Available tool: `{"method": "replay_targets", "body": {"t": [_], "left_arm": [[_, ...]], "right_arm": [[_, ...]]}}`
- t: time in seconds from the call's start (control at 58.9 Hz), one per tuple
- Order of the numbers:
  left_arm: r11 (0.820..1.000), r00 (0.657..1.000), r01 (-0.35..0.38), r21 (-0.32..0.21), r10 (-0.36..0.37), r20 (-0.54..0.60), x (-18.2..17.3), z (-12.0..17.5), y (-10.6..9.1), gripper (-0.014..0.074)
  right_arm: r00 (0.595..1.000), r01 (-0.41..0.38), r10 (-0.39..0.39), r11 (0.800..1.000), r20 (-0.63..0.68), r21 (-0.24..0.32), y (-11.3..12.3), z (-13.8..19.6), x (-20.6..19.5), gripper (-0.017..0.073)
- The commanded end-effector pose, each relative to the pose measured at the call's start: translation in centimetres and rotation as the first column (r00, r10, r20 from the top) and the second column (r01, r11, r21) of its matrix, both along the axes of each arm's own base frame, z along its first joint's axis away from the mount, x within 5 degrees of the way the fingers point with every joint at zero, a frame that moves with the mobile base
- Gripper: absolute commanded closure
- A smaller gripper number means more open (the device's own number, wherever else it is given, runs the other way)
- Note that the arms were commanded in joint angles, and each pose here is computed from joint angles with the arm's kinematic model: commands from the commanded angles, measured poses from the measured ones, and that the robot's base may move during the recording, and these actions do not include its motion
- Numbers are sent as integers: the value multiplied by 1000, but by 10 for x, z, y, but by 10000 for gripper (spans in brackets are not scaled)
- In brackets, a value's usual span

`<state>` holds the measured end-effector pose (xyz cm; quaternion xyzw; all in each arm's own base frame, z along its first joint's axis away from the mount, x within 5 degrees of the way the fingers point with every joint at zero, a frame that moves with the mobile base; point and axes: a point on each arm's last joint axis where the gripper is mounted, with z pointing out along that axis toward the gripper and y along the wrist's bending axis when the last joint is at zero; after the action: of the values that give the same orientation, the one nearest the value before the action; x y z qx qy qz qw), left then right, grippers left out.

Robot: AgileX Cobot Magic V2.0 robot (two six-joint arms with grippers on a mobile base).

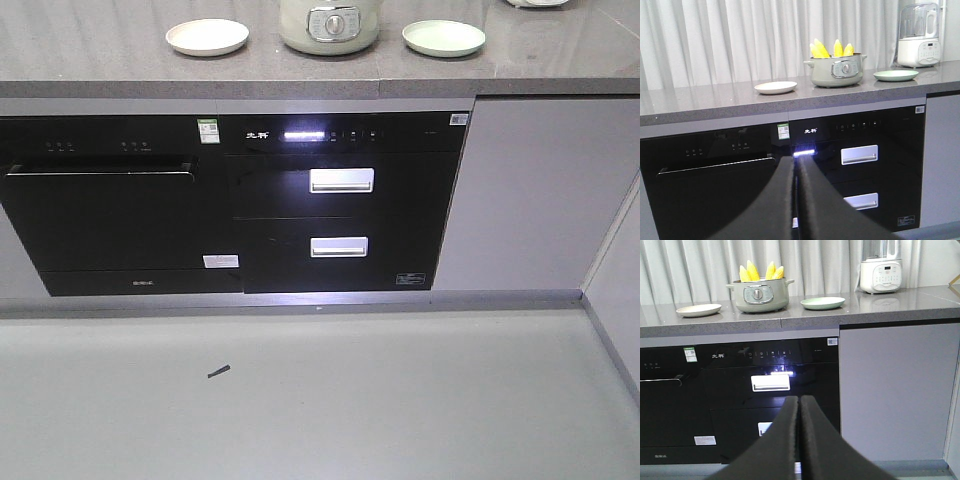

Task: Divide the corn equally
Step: 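Drive the base forward toward the counter with the corn pot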

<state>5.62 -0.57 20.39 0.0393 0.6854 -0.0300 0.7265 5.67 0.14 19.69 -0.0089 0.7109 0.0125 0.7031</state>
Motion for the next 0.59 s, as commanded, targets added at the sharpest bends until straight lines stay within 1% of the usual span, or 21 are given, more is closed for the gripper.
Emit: {"method": "replay_targets", "body": {"t": [0.0,0.577], "left_arm": [[1000,995,-1,-29,4,104,-3,15,1,599],[1000,995,-1,-29,4,104,-3,15,1,599]], "right_arm": [[998,-2,3,1000,62,-15,0,1,0,561],[998,-2,3,1000,62,-15,0,1,0,561]]}}
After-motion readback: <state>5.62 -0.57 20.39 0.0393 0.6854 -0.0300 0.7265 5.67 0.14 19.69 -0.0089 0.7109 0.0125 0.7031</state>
